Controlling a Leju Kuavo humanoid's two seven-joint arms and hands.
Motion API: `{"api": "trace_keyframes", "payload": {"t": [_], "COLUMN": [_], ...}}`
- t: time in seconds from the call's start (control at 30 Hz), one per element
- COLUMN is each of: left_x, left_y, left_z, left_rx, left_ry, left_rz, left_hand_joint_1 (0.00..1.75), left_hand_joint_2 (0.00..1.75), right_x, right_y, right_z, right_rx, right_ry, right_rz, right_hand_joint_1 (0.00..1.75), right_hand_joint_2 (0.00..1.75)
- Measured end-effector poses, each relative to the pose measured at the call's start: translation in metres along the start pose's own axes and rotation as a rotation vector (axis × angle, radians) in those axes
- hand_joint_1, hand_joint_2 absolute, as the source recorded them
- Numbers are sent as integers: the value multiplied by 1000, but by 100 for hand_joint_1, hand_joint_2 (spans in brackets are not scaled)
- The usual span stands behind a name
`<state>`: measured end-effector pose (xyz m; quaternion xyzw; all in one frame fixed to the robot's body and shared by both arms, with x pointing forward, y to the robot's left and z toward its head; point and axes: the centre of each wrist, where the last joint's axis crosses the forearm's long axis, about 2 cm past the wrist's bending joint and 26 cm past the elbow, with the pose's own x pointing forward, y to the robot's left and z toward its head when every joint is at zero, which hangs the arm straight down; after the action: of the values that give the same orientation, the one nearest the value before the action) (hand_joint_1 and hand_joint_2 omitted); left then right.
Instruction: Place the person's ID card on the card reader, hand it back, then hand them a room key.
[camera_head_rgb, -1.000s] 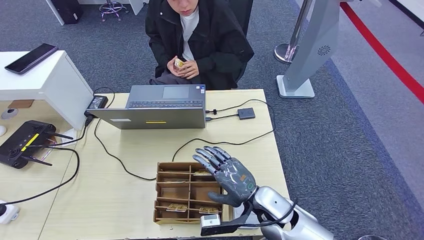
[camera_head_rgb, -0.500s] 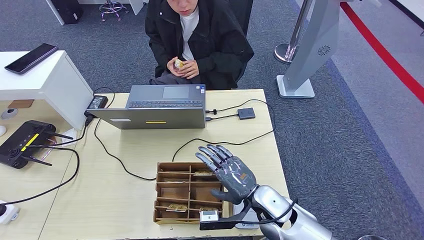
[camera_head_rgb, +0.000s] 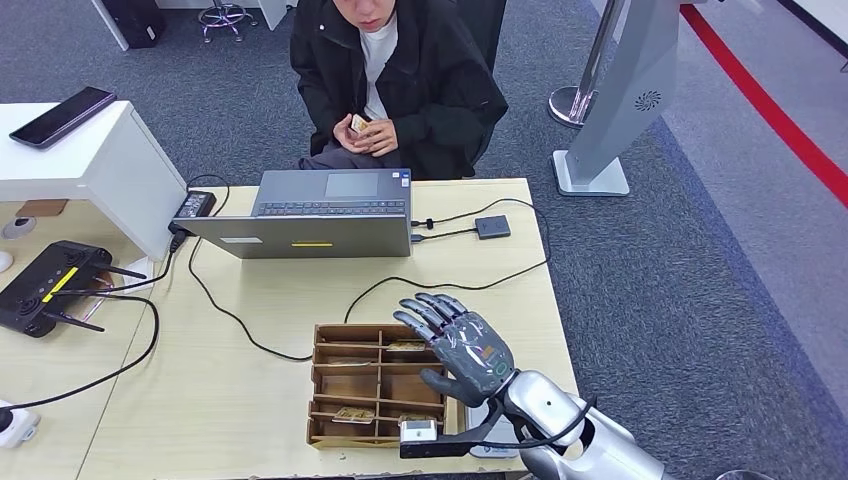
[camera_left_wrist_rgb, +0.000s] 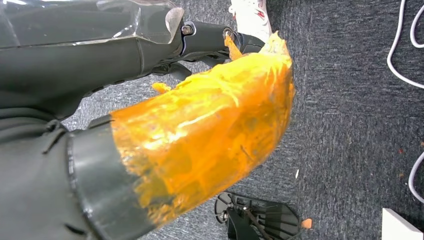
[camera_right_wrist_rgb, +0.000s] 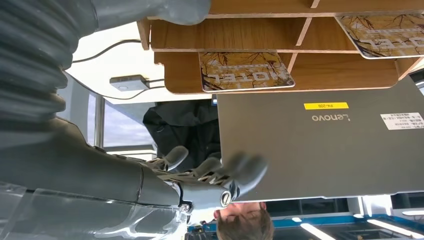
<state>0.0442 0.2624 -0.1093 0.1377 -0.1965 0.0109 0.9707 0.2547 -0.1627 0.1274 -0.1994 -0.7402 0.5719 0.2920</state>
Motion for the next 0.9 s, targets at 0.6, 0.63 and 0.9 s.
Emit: {"api": "trace_keyframes", "payload": {"t": [0.6, 0.63, 0.9], "left_x": [0, 0, 0], "left_y": [0, 0, 0], "left_z": [0, 0, 0], "left_rx": [0, 0, 0], "left_ry": [1, 1, 1], "left_rz": [0, 0, 1], "left_hand_joint_1": [0, 0, 0], "left_hand_joint_2": [0, 0, 0], "right_x": [0, 0, 1], "right_y": [1, 1, 1], "right_z": [-1, -1, -2], "right_rx": [3, 2, 12], "right_ry": [3, 3, 2], "right_rz": [4, 4, -17], "right_hand_joint_1": [61, 61, 65], "right_hand_joint_2": [175, 175, 175]}}
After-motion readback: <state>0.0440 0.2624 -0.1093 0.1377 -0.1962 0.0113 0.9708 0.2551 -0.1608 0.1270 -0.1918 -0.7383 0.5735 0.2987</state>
